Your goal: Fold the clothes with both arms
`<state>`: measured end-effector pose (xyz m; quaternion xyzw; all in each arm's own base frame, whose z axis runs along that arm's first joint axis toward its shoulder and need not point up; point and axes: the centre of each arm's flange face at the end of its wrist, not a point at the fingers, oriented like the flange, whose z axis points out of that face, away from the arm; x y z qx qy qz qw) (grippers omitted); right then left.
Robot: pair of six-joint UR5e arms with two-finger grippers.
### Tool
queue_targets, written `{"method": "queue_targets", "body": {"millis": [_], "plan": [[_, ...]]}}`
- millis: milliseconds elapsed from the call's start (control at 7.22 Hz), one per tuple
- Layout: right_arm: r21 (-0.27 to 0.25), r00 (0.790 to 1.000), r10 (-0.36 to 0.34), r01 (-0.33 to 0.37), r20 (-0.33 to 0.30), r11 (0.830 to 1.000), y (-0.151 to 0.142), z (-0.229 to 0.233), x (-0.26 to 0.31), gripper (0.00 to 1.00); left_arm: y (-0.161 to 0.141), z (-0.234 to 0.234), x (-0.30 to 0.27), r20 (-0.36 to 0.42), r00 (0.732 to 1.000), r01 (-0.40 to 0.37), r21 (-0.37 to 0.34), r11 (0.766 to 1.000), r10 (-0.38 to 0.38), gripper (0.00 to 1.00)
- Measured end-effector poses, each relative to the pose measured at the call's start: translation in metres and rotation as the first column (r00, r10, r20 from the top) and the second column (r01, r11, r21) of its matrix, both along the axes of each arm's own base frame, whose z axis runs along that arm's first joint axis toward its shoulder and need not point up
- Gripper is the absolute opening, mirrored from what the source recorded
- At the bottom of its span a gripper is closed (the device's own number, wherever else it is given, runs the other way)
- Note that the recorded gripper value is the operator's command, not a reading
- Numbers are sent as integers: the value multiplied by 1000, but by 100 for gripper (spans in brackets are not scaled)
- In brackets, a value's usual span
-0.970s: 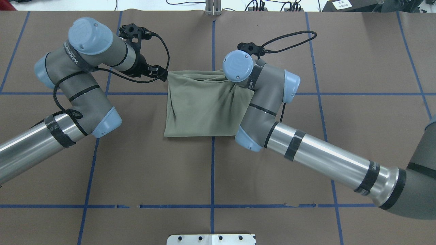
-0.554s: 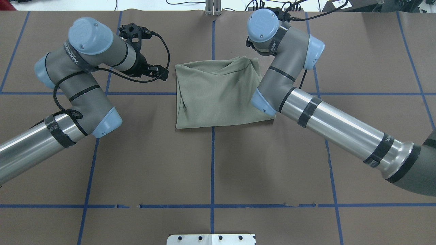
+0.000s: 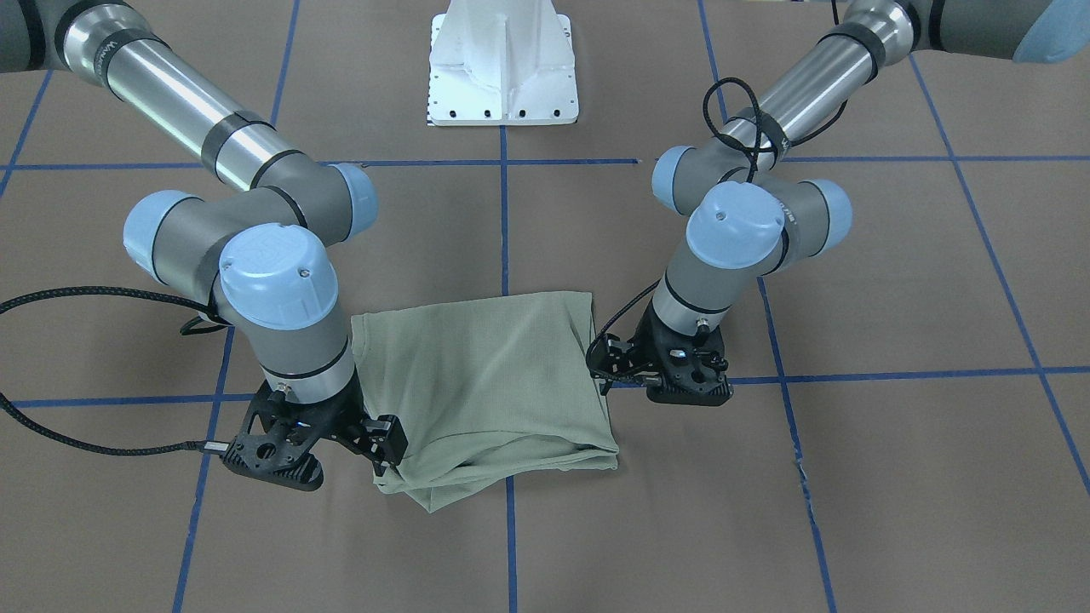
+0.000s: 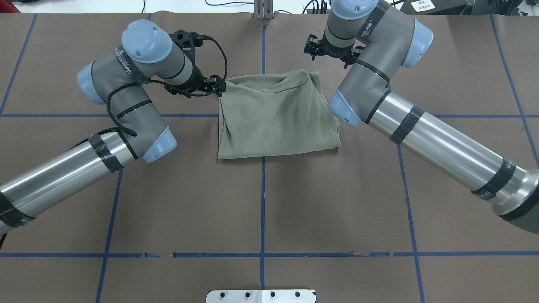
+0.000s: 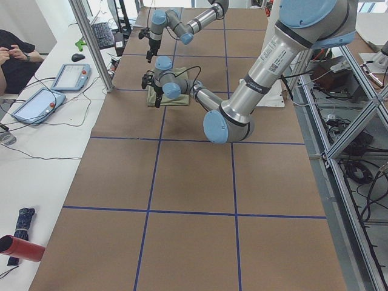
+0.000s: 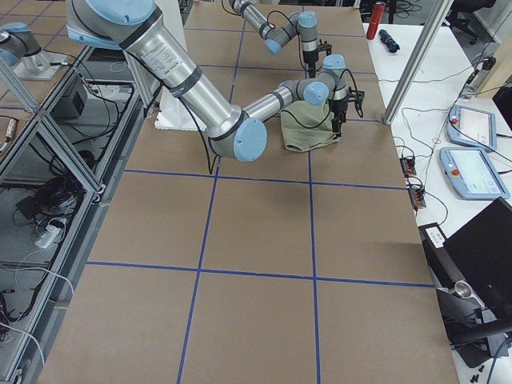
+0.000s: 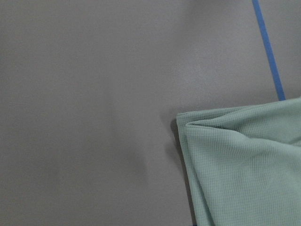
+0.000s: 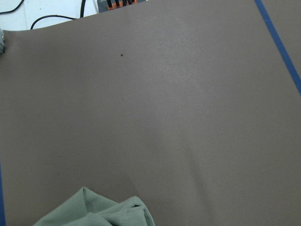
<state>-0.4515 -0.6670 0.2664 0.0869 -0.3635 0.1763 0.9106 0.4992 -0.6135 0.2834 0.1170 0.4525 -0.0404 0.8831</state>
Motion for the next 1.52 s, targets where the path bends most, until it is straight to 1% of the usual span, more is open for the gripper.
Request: {"method": "queue_targets", "body": {"millis": [139,416,693,831,970,1108,1247,1385,1524], "plan": [[8,1000,-22,22,2,1000,4,4,3,100,-9,0,9,16,1000,23,-16,1000,-23,100],[6,999,-36,36,-2,999,9,13,4,100,-30,-1,33,63,995,86,-45,995,-83,100],[3,999,-40,40,-8,999,10,20,5,100,-44,5,43,102,986,138,-40,990,-133,100],[8,999,-46,47,-14,999,10,23,5,100,-52,11,39,114,981,165,-41,985,-159,100],[15,998,-57,57,-23,998,9,26,7,100,-67,16,23,123,972,205,-38,978,-199,100],[21,997,-73,73,-30,997,7,29,12,100,-86,14,-3,126,967,224,-15,975,-220,100],[19,994,-105,106,-33,994,-1,33,27,100,-95,11,-34,117,975,185,25,982,-187,100],[13,987,-156,157,-40,988,-13,38,55,100,-89,18,-68,94,989,108,67,992,-115,100],[18,973,-220,222,-64,975,-27,47,94,100,-73,35,-113,72,997,31,114,993,-39,100]]}}
